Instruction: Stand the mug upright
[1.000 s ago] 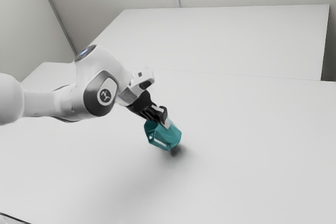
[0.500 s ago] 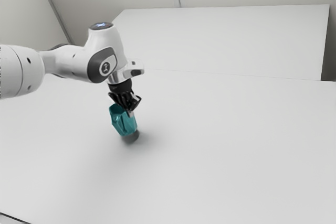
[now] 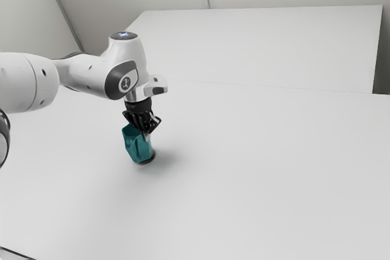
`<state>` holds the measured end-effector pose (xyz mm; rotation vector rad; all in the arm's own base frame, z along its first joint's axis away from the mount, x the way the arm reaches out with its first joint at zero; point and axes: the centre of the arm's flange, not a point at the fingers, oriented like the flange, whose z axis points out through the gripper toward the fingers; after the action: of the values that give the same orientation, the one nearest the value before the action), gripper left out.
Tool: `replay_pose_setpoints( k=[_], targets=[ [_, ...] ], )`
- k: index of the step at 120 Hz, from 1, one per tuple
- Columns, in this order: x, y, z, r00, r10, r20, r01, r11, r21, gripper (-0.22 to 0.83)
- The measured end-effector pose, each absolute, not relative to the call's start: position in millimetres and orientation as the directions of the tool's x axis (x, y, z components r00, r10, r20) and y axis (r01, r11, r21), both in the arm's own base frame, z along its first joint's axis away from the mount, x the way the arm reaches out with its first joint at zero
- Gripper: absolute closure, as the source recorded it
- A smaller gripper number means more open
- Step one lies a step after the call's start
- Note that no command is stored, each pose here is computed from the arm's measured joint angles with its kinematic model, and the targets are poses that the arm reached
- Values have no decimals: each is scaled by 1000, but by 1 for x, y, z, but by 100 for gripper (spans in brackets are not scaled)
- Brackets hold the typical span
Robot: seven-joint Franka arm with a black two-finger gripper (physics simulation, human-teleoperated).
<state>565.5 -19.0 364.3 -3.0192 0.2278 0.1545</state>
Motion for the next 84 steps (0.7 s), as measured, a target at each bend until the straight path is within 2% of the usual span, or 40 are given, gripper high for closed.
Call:
replay_pose_setpoints(
  k=[20,28,36,49,58,72,84],
  targets=[
    [564,-19,362,984,-132,-122,-145,-984,-103,78],
    [564,-19,361,983,-130,-129,-143,-984,-102,75],
    [563,-20,360,983,-127,-135,-141,-985,-99,66],
    [562,-20,361,983,-122,-139,-136,-986,-95,42],
    [561,-20,364,983,-119,-140,-132,-987,-90,30],
    [562,-22,375,985,-119,-124,-130,-988,-82,17],
    [560,-26,409,989,-126,-73,-131,-989,-68,11]
  ],
)
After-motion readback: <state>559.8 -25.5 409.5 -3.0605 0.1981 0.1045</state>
